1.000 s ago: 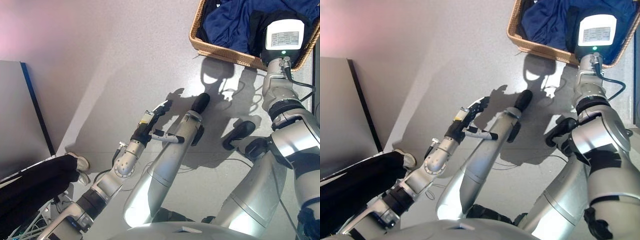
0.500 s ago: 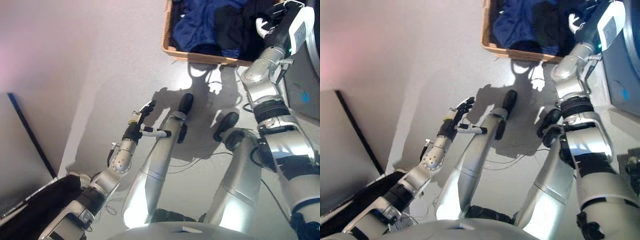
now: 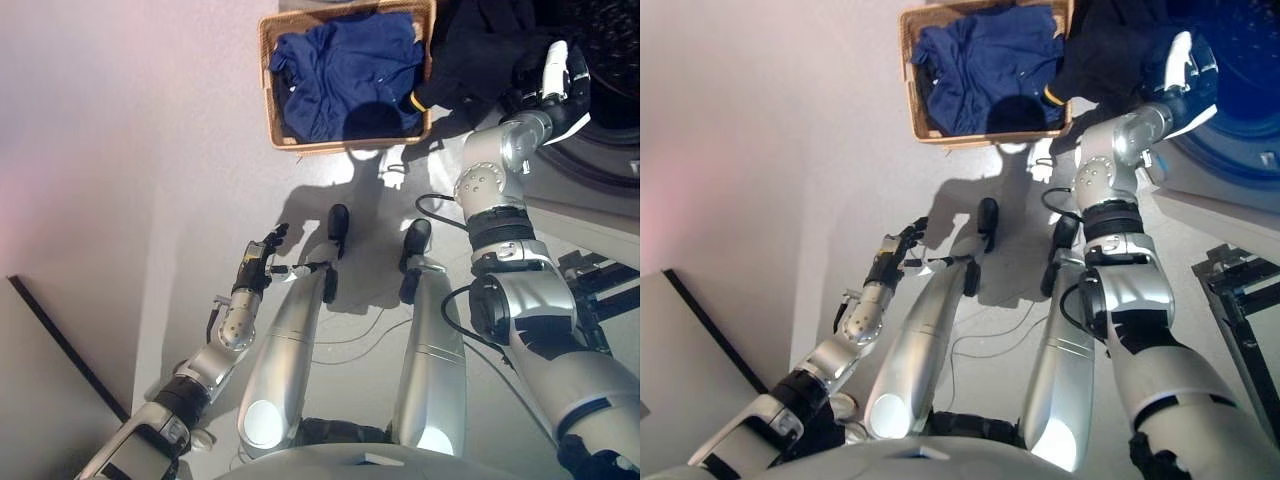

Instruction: Put the clothes in the basket into the washing machine.

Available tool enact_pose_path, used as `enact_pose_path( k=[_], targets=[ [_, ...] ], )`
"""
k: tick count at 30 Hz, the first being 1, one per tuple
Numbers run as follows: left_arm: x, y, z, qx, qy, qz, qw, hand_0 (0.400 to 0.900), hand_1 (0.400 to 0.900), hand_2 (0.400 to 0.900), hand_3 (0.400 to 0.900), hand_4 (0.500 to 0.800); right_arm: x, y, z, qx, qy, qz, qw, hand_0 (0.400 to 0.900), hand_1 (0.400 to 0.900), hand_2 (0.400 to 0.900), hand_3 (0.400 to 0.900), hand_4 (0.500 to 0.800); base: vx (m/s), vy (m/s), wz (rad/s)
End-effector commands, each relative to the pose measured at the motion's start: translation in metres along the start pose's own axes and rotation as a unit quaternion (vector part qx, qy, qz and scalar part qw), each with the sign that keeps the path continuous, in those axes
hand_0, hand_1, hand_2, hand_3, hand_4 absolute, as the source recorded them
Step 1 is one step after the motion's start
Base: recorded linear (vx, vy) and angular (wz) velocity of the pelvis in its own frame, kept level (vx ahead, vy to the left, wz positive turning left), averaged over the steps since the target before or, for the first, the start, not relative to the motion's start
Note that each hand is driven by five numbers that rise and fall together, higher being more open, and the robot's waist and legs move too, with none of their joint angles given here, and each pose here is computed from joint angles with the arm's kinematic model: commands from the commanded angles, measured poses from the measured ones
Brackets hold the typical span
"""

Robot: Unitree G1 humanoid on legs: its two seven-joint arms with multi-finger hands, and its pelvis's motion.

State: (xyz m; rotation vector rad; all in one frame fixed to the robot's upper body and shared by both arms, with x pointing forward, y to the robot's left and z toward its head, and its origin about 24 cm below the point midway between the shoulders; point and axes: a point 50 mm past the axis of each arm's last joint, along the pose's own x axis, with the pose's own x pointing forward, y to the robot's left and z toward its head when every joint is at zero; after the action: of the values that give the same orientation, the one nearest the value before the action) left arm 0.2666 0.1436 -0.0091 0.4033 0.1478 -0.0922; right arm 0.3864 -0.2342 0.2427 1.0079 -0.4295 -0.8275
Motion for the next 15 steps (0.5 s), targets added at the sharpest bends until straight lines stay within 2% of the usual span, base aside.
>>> enact_pose_path(
  k=[1,11,12,13,15],
  targets=[
    [-0.019,-0.008,-0.018,-0.022,0.029,-0.009,0.999,0.9,0.9,0.9,0.9,0.8,-0.006,0.048,0.063,0.165,-0.088,0.084,0.979,0.4,0.4,0.4,0.4,0.5,0.063,0.037,-0.18],
    [-0.022,-0.011,-0.023,-0.034,0.038,-0.02,0.999,0.9,0.9,0.9,0.9,0.8,0.0,0.062,0.085,0.239,-0.079,0.05,0.966,0.4,0.4,0.4,0.4,0.5,0.052,0.068,-0.19],
    [-0.022,-0.013,-0.022,-0.037,0.036,-0.023,0.998,0.9,0.9,0.9,0.9,0.8,0.004,0.06,0.079,0.219,-0.071,0.046,0.972,0.514,0.514,0.514,0.514,0.568,0.02,0.033,-0.14],
    [-0.022,-0.013,-0.022,-0.036,0.036,-0.024,0.998,0.9,0.9,0.9,0.9,0.8,0.008,0.059,0.078,0.198,-0.07,0.042,0.977,0.9,0.9,0.9,0.9,0.8,0.013,0.012,-0.08],
    [-0.022,-0.015,-0.023,-0.035,0.037,-0.03,0.998,0.9,0.9,0.9,0.9,0.8,0.013,0.054,0.065,0.165,-0.048,0.032,0.985,0.9,0.9,0.9,0.9,0.8,0.002,-0.002,-0.02]
  ],
)
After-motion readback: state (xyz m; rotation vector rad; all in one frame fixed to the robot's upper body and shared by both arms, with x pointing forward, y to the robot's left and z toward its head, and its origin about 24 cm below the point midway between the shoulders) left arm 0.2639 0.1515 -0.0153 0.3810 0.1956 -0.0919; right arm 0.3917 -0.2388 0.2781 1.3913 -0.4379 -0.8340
